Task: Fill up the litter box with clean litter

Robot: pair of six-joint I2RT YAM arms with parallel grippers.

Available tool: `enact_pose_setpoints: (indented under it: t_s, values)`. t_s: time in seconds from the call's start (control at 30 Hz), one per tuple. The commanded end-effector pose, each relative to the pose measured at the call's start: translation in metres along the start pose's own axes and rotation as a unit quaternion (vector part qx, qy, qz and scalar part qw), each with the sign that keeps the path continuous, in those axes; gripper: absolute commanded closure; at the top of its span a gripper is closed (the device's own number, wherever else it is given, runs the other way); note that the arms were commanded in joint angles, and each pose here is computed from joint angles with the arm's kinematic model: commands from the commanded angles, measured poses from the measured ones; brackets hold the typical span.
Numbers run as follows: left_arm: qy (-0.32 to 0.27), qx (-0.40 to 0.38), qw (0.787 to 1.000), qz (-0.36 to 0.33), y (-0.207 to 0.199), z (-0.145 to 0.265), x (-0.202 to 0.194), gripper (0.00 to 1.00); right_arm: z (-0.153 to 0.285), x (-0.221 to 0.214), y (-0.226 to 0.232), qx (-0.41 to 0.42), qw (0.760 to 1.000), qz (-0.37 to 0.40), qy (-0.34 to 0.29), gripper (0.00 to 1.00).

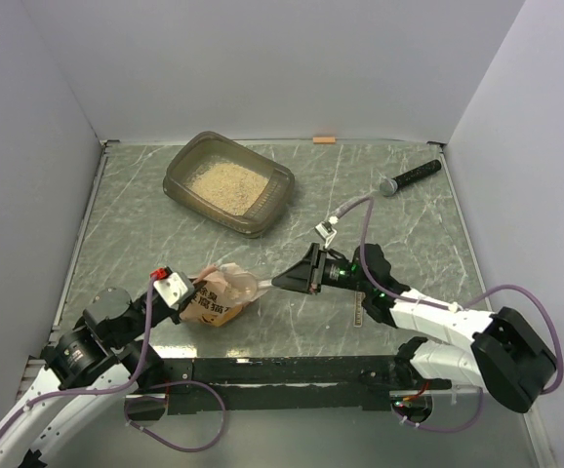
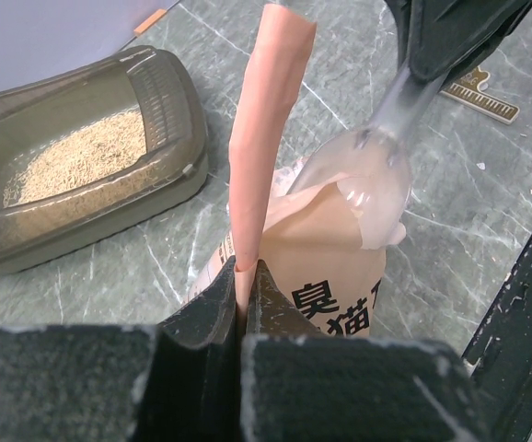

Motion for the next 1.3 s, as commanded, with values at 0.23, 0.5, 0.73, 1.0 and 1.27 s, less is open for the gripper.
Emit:
enact_pose_setpoints:
  t_s: [0.23,0.5,0.73,1.0,1.27]
  values:
    - [-0.111,0.019,0.994,-0.004,0.009,0.003,0.039,0.99,0.027,0.005,-0.002,0.026,0.998,-0.034,-0.049,1.00]
    - [-0.115,0.022,0.993,-0.002,0.009,0.003,0.040,0.99,0.036,0.001,0.003,0.061,0.996,-0.045,-0.045,1.00]
    - [-0.117,0.020,0.993,-0.001,0.009,0.003,0.040,0.99,0.042,-0.003,0.011,0.102,0.993,-0.048,-0.037,1.00]
    - [-0.146,0.032,0.989,0.002,0.010,0.010,0.045,0.99,0.042,0.003,0.013,0.113,0.991,-0.052,-0.040,1.00]
    - [-0.144,0.038,0.989,0.002,0.012,0.011,0.045,0.99,0.039,0.006,0.016,0.138,0.988,-0.061,-0.037,1.00]
Point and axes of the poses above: each gripper's point midway between its finger pads, its own z axis back along the fingers, its own y axis along the line the jaws close on, x = y × z, the point moved 5 cm from there along z, back along the fingers, and after that the axes turned 13 degrees about -z, right-handed, at the moved point
